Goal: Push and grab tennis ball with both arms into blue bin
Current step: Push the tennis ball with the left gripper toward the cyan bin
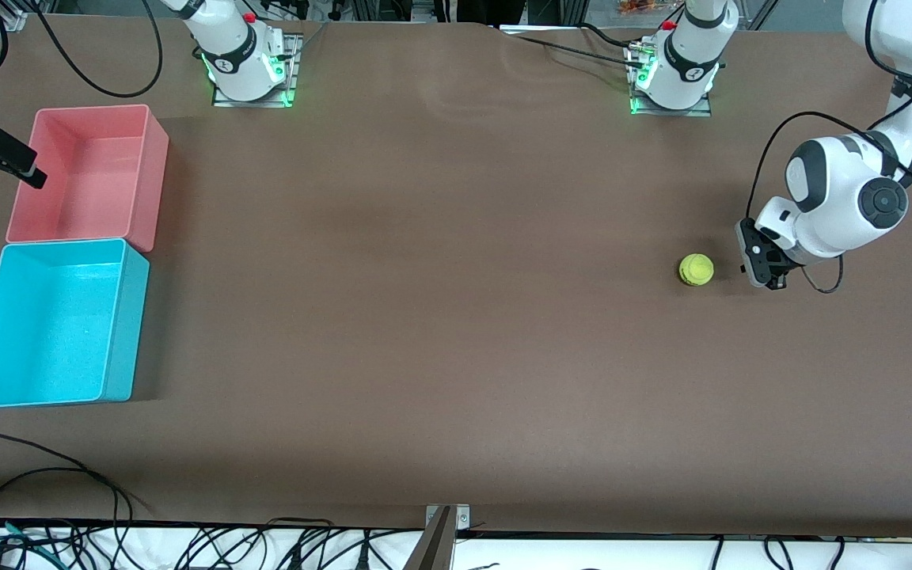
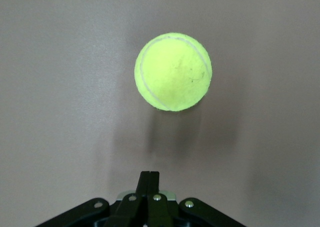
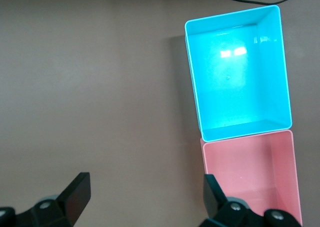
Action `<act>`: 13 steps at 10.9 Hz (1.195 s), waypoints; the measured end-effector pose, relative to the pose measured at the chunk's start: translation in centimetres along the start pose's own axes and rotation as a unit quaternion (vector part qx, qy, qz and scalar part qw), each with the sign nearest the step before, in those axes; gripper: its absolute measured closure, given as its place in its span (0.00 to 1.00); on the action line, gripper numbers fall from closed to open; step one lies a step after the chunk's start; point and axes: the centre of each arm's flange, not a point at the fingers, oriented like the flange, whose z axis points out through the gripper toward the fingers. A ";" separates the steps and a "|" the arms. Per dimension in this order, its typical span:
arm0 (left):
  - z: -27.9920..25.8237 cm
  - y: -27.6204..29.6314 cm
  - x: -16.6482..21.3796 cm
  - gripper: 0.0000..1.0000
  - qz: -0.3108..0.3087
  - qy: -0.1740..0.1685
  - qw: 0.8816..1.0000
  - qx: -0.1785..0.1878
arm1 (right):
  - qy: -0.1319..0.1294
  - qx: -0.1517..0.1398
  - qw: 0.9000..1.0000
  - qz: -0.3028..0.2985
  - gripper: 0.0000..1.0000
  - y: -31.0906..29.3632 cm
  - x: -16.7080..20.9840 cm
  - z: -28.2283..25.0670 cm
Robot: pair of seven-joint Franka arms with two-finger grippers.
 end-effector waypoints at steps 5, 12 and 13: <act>1.6 0.1 0.7 0.99 0.007 0.000 1.000 -0.011 | 0.000 0.000 1.000 0.000 0.00 0.0 0.0 0.0; 2.7 0.2 2.0 0.99 0.044 0.003 0.999 -0.014 | 0.000 0.000 1.000 -0.001 0.00 -0.1 0.0 0.0; 2.9 0.2 2.0 0.99 0.045 0.003 0.999 -0.015 | 0.000 0.000 1.000 -0.001 0.00 -0.1 0.0 0.0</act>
